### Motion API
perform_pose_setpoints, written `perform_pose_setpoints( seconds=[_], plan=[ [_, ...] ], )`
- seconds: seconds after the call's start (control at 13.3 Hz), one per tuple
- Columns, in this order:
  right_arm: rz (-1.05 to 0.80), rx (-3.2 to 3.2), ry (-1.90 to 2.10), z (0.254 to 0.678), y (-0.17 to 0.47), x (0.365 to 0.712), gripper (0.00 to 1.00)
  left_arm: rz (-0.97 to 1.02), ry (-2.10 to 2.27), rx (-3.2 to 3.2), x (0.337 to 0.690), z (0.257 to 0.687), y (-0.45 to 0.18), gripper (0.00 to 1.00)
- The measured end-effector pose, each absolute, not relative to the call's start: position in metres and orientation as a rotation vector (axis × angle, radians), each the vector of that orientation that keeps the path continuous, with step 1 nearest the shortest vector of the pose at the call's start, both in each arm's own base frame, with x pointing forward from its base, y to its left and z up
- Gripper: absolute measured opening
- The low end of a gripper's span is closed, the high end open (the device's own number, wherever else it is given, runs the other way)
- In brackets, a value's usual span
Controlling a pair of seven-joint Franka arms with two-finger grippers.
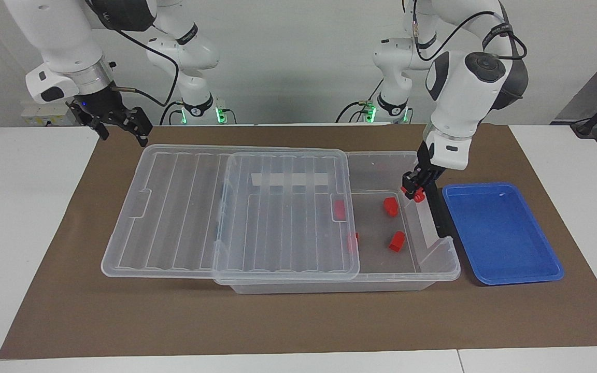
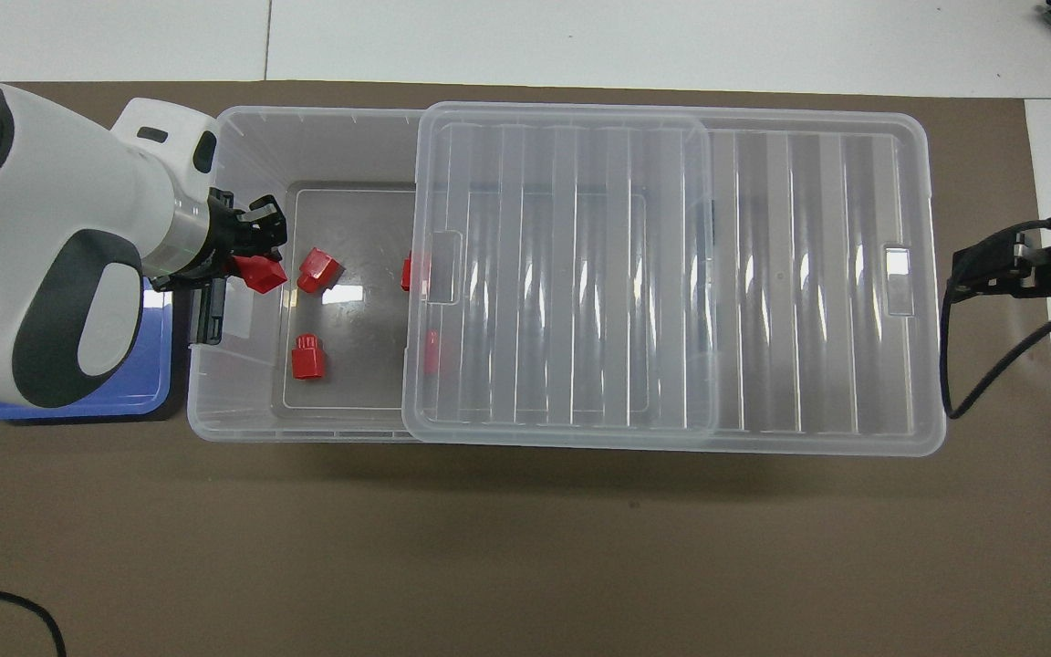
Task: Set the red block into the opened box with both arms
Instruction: 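Carry the red block over the opened box with the left gripper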
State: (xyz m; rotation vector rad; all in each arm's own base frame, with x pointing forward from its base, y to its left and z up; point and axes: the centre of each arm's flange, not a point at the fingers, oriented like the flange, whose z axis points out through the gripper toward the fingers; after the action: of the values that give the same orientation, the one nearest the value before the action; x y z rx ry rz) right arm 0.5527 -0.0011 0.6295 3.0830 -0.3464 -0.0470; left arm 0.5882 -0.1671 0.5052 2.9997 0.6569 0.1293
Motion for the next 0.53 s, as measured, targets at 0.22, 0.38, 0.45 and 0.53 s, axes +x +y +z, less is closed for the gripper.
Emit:
perform_pose_setpoints(
  seconds=[0.22, 0.38, 0.45, 0.53],
  plan=[
    [-0.047, 3.083, -0.345, 0.629, -0.001, 0.553, 1.0, 0.174, 0.605, 3.004, 0.587, 0.484, -0.185, 0.34],
    [-0.047, 3.083, -0.344, 0.629, 0.0, 0.553, 1.0, 0.174, 0.586, 3.003, 0.584, 0.469, -0.199, 0.34],
    [-0.047, 3.083, -0.344, 0.629, 0.0, 0.553, 1.0, 0.175, 0.58, 3.015, 0.584, 0.461, -0.205, 0.34],
    [-0.047, 3.083, -0.344, 0.629, 0.0, 0.553, 1.0, 0.196, 0.588, 3.038, 0.585, 0.45, -0.211, 0.34]
  ],
)
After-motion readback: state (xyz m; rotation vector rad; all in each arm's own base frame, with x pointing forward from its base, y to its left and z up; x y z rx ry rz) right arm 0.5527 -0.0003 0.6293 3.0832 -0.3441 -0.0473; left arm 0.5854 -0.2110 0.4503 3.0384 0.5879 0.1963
